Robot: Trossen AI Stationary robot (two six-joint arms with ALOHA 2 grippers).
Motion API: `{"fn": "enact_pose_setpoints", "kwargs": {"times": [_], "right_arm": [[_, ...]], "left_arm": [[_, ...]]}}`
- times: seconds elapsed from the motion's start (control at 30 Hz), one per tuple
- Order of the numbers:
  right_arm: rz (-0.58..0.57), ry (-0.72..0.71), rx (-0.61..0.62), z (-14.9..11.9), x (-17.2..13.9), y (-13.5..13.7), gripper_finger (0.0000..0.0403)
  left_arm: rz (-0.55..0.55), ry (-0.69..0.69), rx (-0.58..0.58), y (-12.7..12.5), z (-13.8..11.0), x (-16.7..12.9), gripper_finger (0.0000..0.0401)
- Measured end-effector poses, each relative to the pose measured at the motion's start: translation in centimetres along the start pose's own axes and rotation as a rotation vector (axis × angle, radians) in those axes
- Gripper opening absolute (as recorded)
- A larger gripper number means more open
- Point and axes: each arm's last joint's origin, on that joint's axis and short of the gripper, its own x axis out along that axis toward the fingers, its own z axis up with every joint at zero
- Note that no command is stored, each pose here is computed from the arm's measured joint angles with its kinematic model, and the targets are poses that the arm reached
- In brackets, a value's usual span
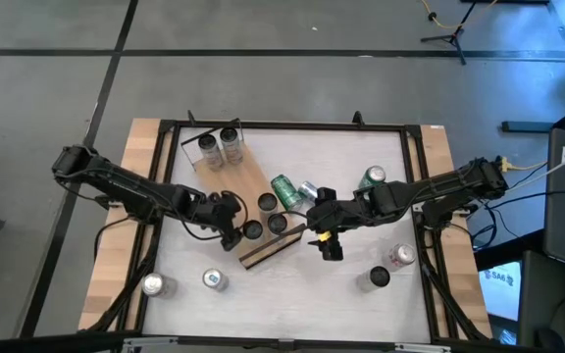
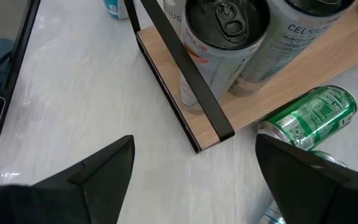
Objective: Place canned beverage on shelf
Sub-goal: Put the white yellow soda on the shelf aligned with the other white yellow soda cans
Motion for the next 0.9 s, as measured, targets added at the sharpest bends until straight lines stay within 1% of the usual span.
{"fn": "enact_pose_setpoints", "kwargs": {"times": [0.37, 0.5, 0.63, 0.9], "right_arm": [[0.000, 0.000, 0.000, 0.0, 0.0, 0.0, 0.0331], [0.000, 0.000, 0.000, 0.0, 0.0, 0.0, 0.0331], [0.000, 0.000, 0.000, 0.0, 0.0, 0.0, 0.0331], [0.002, -0.016, -0.016, 0.2, 0.0, 0.0, 0.0331]], "left_arm": [[0.080, -0.075, -0.033, 0.9, 1.0, 0.2, 0.0349], [0.067, -0.097, -0.045, 1.0, 1.4, 0.2, 0.0349], [0.052, -0.110, -0.029, 0.8, 1.5, 0.2, 0.0350], [0.032, -0.058, -0.021, 1.1, 1.2, -0.4, 0.0350]]}}
